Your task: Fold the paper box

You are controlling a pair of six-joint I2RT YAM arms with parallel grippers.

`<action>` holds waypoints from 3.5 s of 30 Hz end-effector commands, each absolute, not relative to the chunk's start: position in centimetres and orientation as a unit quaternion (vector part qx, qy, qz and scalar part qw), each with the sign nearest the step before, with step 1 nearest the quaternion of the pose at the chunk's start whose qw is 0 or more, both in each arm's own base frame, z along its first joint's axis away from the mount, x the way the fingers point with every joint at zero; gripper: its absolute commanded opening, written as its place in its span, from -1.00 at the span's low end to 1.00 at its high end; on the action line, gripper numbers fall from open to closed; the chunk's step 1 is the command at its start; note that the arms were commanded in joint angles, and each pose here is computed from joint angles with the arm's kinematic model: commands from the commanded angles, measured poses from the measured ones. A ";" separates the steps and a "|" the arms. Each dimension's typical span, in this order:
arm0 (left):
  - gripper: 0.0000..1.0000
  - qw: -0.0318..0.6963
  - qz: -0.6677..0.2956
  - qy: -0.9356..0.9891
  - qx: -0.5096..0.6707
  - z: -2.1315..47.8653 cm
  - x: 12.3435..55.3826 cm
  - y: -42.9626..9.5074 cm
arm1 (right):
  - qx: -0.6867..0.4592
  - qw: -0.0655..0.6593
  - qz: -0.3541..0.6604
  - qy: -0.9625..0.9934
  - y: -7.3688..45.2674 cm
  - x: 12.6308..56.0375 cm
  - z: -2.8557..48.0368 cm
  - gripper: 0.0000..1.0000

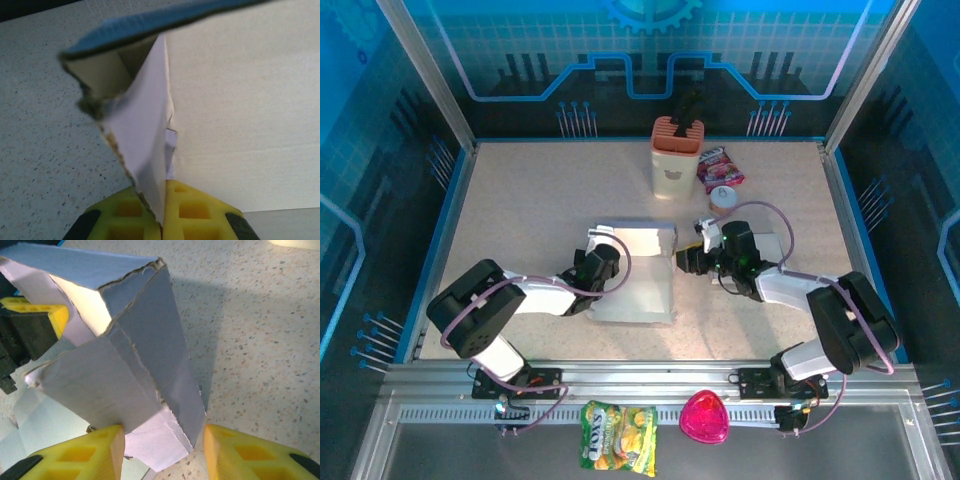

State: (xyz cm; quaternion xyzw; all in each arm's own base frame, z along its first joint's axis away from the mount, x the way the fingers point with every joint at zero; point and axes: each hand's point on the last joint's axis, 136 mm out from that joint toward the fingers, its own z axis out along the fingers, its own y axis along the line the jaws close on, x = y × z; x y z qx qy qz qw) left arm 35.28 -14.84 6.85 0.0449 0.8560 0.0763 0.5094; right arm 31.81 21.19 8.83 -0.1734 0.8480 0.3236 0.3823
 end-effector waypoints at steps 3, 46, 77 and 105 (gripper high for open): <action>-1.00 0.458 0.066 0.885 0.050 5.1 35.7 -15.0 | -0.174 0.390 0.359 0.830 21.3 33.0 9.6 -0.07; -1.00 0.356 0.034 0.934 0.023 3.1 37.5 -14.0 | -0.143 0.349 0.401 0.835 20.5 38.3 9.7 -0.20; -1.00 0.447 0.060 0.890 0.064 4.9 36.6 -15.6 | -0.220 0.354 0.270 0.868 24.0 38.6 7.6 -0.39; -1.00 0.498 0.086 0.860 0.070 5.3 35.0 -16.0 | -0.220 0.427 0.223 0.848 24.2 39.7 8.3 -0.39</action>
